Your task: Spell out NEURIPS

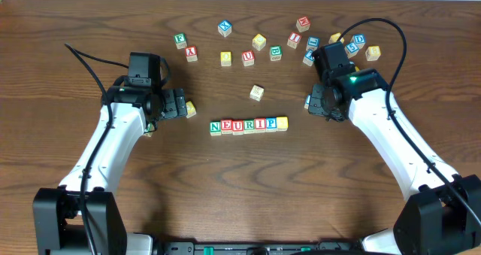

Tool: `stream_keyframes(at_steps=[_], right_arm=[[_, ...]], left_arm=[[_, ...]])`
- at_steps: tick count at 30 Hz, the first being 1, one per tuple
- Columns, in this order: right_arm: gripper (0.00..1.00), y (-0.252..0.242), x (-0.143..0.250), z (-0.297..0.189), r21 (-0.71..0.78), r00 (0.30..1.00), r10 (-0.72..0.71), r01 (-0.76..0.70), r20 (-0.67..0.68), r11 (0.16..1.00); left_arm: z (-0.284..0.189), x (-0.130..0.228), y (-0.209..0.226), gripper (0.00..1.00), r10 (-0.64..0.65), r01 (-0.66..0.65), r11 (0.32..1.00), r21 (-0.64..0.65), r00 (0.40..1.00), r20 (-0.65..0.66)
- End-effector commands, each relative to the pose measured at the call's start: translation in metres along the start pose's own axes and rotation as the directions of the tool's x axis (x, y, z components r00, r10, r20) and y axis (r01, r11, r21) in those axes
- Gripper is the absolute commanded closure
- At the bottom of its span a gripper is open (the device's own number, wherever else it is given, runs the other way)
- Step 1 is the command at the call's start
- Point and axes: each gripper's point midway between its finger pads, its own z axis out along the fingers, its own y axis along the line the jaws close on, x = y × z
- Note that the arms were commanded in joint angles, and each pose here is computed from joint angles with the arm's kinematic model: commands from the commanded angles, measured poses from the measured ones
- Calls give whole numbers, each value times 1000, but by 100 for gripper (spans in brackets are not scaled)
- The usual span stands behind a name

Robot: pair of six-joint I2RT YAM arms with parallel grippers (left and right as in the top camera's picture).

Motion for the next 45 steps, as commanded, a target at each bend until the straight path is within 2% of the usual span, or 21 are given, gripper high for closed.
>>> stream_keyframes(at_steps=[1,6,9,12,15,17,20,24,28,35,45], right_arm=[[99,-4,-3,-4,7,1000,20,-20,17,1000],[99,-3,-5,-4,4,1000,21,-21,21,1000],[99,-3,-5,-4,3,999,21,-21,24,1000],[99,-2,-7,-4,0,999,23,-23,29,1000],[99,-1,-8,-4,-5,999,24,-24,36,1000],[99,-1,-9,-4,-7,999,25,-25,40,1000],[99,-1,-10,-4,-8,999,26,-25,41,1000],[99,-1,-9,-4,-8,999,25,-25,41,1000],[99,-1,-9,-4,-6,999,24,-24,38,1000],[99,-1,-9,-4,-6,999,25,-24,38,1000],[98,-4,-10,-4,10,999,25,-25,48,1000]], left_arm=[[-7,-8,-3,2,-6,6,1000,17,1000,25],[-7,-12,-25,2,-46,42,989,141,999,26],[-4,-13,-31,1,-33,28,988,149,999,30],[3,-8,-40,12,-10,8,988,152,1000,10],[11,0,-52,31,25,-22,987,159,1000,-15],[15,5,-62,41,53,-48,985,166,998,-27],[19,11,-79,46,98,-91,980,176,995,-31],[16,6,-95,47,139,-137,976,167,990,-2],[11,-7,-104,56,135,-138,974,177,990,25],[18,-14,-110,59,144,-138,977,164,989,-22],[36,-2,-132,60,201,-185,969,162,976,-90]])
